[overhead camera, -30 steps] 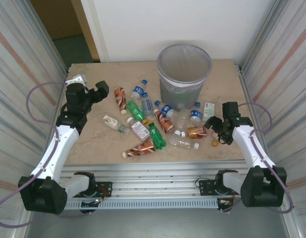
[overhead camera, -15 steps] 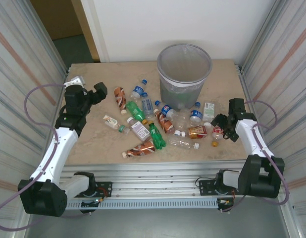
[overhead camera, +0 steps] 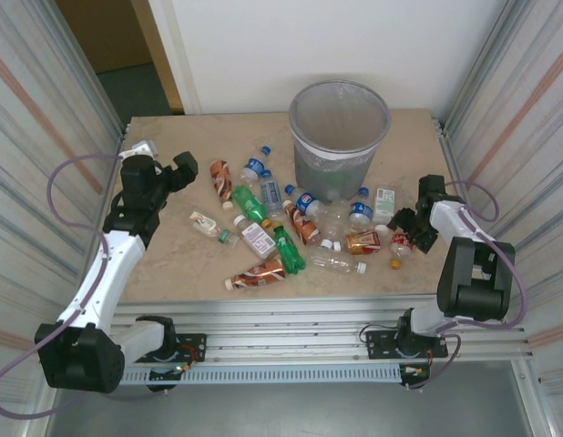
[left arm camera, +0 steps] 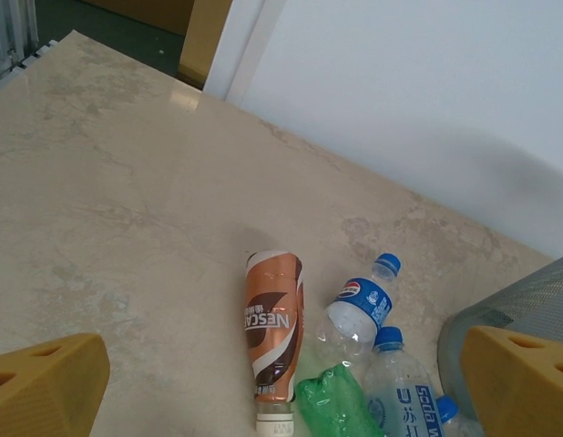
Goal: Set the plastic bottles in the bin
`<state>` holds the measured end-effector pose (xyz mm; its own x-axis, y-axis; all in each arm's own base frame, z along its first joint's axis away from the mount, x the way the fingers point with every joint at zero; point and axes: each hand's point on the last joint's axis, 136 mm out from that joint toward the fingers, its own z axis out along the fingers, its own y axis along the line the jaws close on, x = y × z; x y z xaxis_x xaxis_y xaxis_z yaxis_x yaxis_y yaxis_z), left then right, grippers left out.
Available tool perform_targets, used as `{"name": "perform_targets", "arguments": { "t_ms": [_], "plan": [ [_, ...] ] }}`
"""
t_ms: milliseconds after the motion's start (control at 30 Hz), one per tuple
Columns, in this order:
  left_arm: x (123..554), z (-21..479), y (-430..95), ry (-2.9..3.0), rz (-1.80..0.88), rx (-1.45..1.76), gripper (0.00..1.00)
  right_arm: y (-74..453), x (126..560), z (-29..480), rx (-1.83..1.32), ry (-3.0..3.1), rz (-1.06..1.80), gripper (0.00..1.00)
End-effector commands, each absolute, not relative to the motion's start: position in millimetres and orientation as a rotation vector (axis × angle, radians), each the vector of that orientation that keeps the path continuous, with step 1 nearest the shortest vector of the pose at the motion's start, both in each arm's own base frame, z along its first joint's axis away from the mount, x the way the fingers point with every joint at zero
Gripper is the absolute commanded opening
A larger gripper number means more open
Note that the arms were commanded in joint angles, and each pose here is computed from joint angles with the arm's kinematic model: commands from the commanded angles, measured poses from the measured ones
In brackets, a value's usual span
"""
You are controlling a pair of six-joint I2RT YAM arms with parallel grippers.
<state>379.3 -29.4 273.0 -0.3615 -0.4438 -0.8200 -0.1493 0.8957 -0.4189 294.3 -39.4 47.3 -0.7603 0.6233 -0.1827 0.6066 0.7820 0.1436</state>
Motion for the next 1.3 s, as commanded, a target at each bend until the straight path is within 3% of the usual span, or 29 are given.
{"name": "perform_targets", "arguments": {
  "t_ms": [0, 233, 500, 667, 1267],
  "plan": [
    [383, 272, -28, 1.928, -0.341, -0.452, 0.99, -41, 298, 41, 0.952, 2.773, 0.127, 0.77],
    [390, 266, -22, 1.936, -0.342, -0.467, 0.99, -47, 294, 23, 0.997, 2.815, 0.106, 0.71],
    [406, 274, -27, 1.944, -0.382, -0.454, 0.99, -50, 289, 11, 1.013, 2.829, 0.069, 0.49],
    [406, 275, -26, 1.945, -0.376, -0.454, 0.99, -56, 286, 21, 1.004, 2.808, 0.018, 0.42],
    [408, 273, -16, 1.960, -0.332, -0.480, 0.99, -59, 288, 120, 0.925, 2.599, 0.035, 0.39]
  ]
}}
